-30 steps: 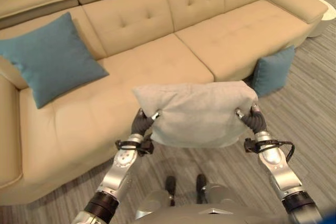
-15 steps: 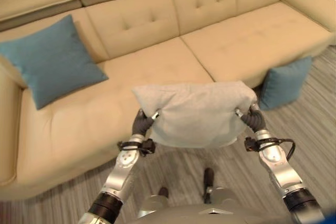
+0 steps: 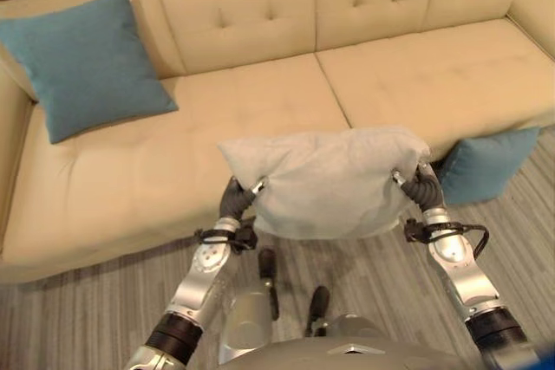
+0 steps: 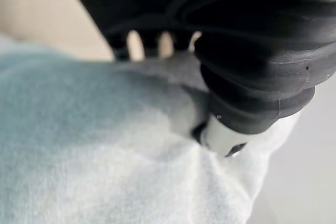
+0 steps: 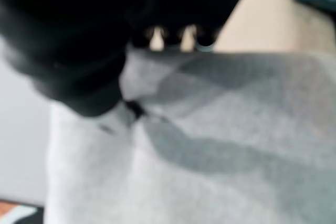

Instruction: Pick up all the scattered cushions and arrange them neatly on the sofa.

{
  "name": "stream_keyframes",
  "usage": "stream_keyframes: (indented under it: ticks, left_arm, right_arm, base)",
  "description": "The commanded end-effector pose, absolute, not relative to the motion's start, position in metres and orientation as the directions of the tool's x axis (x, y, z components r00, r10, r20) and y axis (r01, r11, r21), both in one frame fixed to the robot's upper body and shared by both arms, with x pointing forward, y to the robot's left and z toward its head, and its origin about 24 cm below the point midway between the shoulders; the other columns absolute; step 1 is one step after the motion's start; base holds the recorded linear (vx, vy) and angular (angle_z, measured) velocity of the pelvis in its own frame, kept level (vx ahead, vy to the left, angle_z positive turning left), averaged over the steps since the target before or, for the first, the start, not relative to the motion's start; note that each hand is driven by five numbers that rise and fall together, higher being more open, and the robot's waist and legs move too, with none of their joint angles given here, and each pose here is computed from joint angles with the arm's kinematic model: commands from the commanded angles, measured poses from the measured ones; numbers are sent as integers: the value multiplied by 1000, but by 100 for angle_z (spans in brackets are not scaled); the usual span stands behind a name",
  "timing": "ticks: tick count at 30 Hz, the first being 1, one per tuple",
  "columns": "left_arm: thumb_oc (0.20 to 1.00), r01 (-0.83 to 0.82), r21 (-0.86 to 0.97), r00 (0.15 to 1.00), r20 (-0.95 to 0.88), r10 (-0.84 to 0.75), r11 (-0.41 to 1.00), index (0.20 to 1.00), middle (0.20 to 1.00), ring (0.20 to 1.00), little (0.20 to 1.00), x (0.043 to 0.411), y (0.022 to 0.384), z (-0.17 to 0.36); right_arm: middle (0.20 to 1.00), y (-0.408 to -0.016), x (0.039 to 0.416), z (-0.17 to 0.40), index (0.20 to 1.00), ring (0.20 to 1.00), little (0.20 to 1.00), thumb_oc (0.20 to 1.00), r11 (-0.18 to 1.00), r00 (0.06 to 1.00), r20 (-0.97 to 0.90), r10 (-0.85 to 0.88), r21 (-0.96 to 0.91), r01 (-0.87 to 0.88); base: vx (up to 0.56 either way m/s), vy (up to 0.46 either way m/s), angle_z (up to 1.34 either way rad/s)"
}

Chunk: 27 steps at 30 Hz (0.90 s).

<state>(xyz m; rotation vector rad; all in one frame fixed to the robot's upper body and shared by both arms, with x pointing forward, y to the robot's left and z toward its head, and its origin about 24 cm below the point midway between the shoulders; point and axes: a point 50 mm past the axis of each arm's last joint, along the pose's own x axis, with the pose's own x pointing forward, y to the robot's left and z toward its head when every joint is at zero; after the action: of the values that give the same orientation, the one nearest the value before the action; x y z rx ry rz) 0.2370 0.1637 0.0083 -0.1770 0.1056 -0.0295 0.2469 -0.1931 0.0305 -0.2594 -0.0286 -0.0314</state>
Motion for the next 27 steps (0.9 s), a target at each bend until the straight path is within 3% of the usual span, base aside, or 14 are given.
stream_keyframes:
  ticks: [1, 9, 15, 27]
  left_arm:
    - [200, 192, -167, 970, 183, -161, 967, 200, 200, 200, 200, 248, 145, 62]
    - [200, 201, -149, 965, 199, -170, 968, 200, 200, 200, 200, 248, 146, 66]
    - [200, 190, -174, 964, 221, -149, 966, 200, 200, 200, 200, 252, 145, 68]
    - [200, 232, -196, 940, 296, -168, 953, 200, 200, 200, 200, 274, 122, 91]
  right_arm:
    - [200, -162, 260, 73, 200, 200, 200, 200, 985, 961, 265, 78, -169, -33]
    - [200, -153, 263, 77, 200, 200, 200, 200, 984, 953, 282, 114, -164, -69]
    - [200, -153, 266, 87, 200, 200, 200, 200, 979, 939, 317, 132, -191, -74]
    - [200, -171, 267, 98, 200, 200, 200, 200, 984, 930, 365, 39, -177, 28]
  base:
    - [238, 230, -30]
    - [172, 106, 19]
    - [343, -200, 67]
    - [105, -95, 64]
